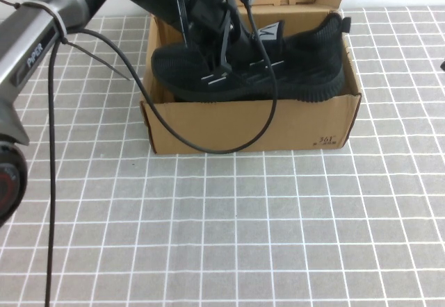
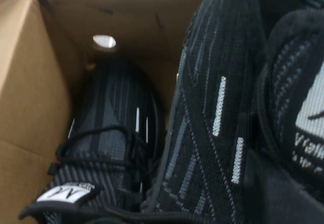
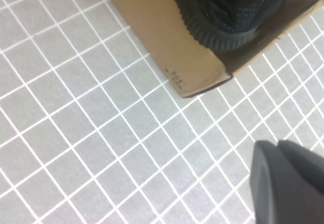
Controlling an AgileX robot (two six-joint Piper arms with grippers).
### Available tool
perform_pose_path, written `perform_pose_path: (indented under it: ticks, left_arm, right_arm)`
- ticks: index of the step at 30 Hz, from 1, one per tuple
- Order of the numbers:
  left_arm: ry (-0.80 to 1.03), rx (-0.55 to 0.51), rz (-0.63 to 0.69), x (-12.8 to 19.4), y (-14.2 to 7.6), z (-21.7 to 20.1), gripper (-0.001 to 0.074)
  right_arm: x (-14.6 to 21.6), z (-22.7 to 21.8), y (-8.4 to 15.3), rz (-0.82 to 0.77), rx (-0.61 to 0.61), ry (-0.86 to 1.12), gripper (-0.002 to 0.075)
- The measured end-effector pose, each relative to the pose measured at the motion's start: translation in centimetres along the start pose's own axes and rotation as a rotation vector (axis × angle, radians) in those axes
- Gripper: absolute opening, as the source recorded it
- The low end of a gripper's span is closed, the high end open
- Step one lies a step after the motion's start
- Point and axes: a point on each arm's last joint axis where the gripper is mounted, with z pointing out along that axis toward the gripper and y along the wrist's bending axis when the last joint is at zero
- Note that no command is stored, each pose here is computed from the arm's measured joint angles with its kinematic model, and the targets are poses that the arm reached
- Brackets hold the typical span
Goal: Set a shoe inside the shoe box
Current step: Adjust the shoe
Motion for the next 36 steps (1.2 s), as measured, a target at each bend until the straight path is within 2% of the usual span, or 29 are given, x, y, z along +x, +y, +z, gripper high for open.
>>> perform_pose_path:
  ticks: [9, 20, 36]
  left_arm:
    - [0.012, -0.017, 0.039, 0.8, 0.5, 0.8, 0.0027]
    - [-0.018, -0.064, 0.075, 0.5, 1.0, 0.7, 0.0027]
    - [-0.013, -0.053, 0.048, 1.8, 1.4, 2.8, 0.0027]
  right_arm:
    - [0.6, 1.7, 0.3, 0.003, 0.000, -0.005, -0.0016]
    - [0.5, 1.8, 0.3, 0.004, 0.007, -0.016, -0.0016]
    - [0.5, 1.8, 0.3, 0.007, 0.006, -0.024, -0.0016]
